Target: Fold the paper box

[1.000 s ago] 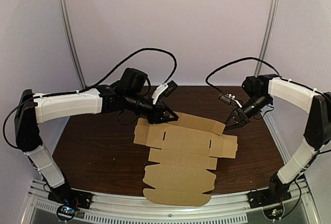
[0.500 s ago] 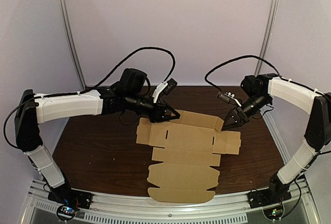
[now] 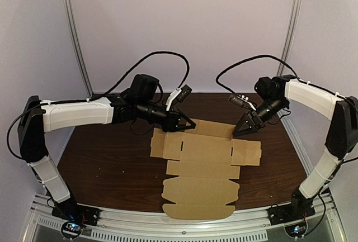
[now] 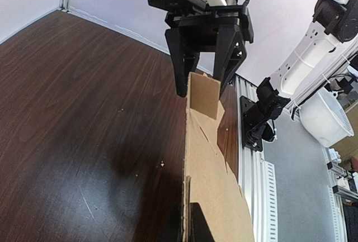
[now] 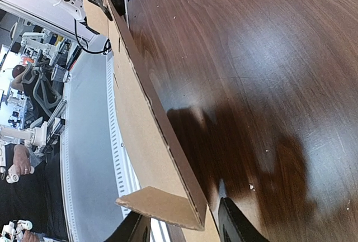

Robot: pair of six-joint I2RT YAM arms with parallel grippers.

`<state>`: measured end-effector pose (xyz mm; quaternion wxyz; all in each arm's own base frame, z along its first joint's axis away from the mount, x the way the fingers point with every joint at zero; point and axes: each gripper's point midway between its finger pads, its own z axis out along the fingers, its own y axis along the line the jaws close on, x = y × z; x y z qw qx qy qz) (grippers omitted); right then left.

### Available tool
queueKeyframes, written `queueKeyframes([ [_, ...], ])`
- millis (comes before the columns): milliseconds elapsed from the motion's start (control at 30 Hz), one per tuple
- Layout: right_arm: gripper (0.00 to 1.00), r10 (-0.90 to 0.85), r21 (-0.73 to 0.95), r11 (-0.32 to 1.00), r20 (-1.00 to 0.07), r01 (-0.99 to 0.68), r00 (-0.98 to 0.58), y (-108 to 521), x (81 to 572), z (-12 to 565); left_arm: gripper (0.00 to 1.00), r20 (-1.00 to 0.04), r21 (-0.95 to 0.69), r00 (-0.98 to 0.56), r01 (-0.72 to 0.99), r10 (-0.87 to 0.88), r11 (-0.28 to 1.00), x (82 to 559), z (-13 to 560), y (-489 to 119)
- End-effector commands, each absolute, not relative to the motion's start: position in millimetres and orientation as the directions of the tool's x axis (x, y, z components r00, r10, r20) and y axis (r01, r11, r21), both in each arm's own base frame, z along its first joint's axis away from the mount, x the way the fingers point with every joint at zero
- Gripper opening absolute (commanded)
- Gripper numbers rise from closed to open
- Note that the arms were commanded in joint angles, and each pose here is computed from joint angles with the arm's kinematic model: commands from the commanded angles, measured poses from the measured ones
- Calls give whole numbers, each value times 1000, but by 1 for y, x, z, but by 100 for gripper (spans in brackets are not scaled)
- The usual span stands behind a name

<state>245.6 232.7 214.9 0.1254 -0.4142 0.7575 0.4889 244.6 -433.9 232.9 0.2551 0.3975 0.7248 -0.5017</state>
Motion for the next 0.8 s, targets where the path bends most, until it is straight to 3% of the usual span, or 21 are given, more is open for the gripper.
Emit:
queueKeyframes([
  [0,41,-499,654,119,-611,-747,-614,247,244,222,0,-801,-522,-526,847,287,96,242,251,-445],
  [133,37,-502,661,106,-609,-743,-613,249,243,221,0,-797,-531,-529,844,290,80,240,252,-447],
  [467,0,-493,662,32,-641,-749,-588,249,230,231,0,-778,-562,-547,826,309,46,237,247,-451],
  [700,0,-499,633,12,-667,-774,-553,247,220,238,0,-768,-572,-558,818,313,54,239,243,-454],
  [767,17,-505,629,38,-658,-776,-558,248,223,236,0,-768,-574,-559,817,312,50,239,244,-455],
])
